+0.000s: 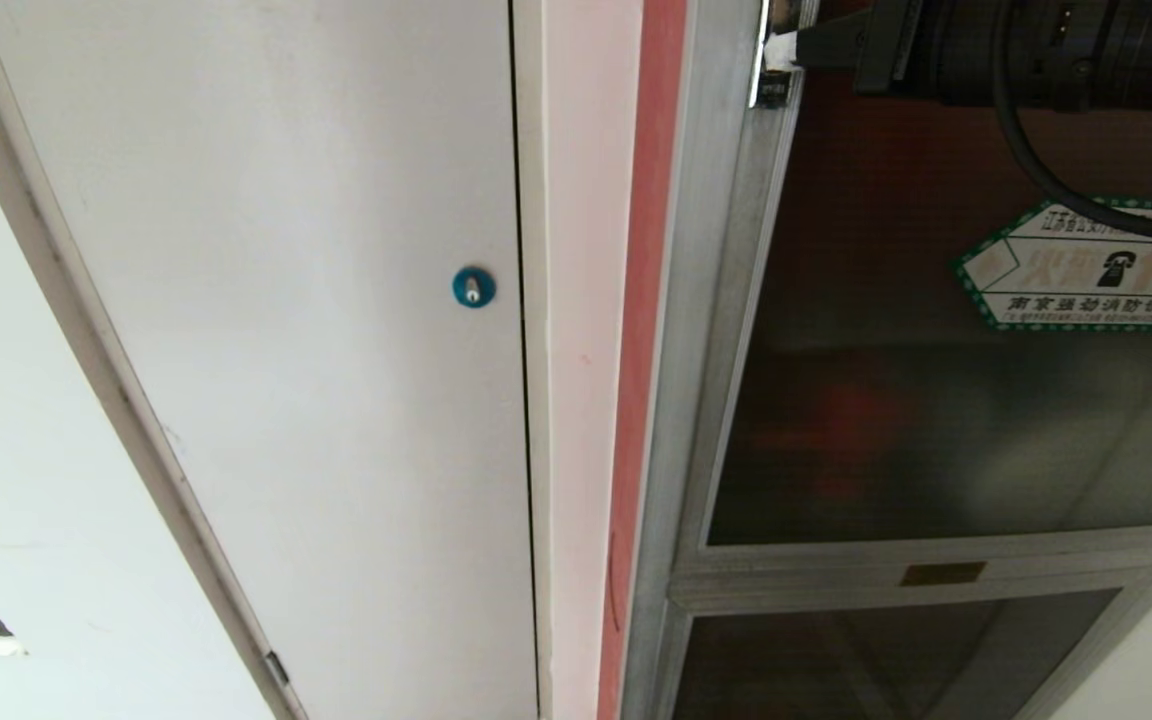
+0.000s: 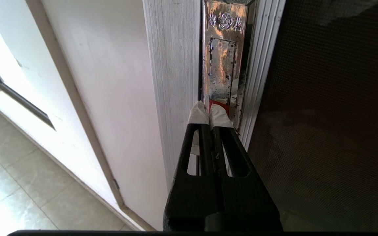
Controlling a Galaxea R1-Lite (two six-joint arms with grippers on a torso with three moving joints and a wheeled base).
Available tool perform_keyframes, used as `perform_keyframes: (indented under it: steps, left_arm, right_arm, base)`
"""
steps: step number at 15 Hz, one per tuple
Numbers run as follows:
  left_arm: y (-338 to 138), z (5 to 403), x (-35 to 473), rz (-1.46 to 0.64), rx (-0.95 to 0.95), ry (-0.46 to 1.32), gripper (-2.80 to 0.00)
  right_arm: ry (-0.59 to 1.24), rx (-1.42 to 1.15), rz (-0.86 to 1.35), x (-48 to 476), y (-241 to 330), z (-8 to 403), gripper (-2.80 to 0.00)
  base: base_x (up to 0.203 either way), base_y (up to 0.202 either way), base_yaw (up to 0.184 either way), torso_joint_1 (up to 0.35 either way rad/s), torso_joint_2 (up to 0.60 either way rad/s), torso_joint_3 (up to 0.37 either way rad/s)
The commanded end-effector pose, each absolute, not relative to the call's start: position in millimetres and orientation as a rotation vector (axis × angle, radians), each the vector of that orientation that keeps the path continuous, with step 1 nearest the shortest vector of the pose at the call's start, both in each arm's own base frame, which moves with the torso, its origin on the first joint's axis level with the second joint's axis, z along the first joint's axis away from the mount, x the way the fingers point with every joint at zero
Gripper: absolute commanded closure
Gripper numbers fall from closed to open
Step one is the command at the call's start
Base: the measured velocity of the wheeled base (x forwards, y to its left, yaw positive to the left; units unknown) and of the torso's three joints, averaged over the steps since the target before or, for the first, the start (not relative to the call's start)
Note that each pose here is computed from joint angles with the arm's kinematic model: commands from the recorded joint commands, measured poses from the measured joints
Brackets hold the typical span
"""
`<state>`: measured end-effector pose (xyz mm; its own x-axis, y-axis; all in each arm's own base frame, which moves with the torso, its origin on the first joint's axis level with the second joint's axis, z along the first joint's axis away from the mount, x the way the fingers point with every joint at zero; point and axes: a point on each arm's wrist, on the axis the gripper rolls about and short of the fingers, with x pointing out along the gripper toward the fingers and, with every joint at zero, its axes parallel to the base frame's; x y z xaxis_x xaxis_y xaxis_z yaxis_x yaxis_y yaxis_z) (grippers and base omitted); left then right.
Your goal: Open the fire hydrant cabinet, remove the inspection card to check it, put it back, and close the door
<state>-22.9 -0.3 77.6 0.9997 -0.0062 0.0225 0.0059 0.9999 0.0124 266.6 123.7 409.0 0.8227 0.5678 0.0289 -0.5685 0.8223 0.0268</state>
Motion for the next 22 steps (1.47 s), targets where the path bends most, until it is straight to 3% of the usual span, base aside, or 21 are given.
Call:
perform_keyframes:
  steps: [1, 12, 19, 22]
  left_arm:
    - [-0.3, 75.6, -22.2, -0.006, 0.012, -0.014, 0.00]
    - [-0.3, 75.6, -22.2, -0.006, 0.012, -0.014, 0.00]
    - [-0.3, 75.7, -22.2, -0.006, 0.012, -0.015, 0.00]
    - [-0.3, 75.6, -22.2, -0.006, 0.012, -0.014, 0.00]
  right_arm:
    - [-0.015, 0.036, 0.600, 267.5, 123.1, 407.9, 0.00]
    - [-0.004, 0.035, 0.570, 264.3, 121.0, 406.7, 0.00]
    - [0.039, 0.059, 0.624, 224.2, 123.4, 390.5, 0.00]
    - [-0.098, 0.063, 0.480, 215.0, 148.6, 379.9, 0.00]
  base:
    - [0.000, 0.000, 0.000, 0.000, 0.00, 0.000]
    - [0.000, 0.000, 0.000, 0.000, 0.00, 0.000]
    - [0.000, 0.000, 0.000, 0.000, 0.00, 0.000]
    - [0.000, 0.000, 0.000, 0.000, 0.00, 0.000]
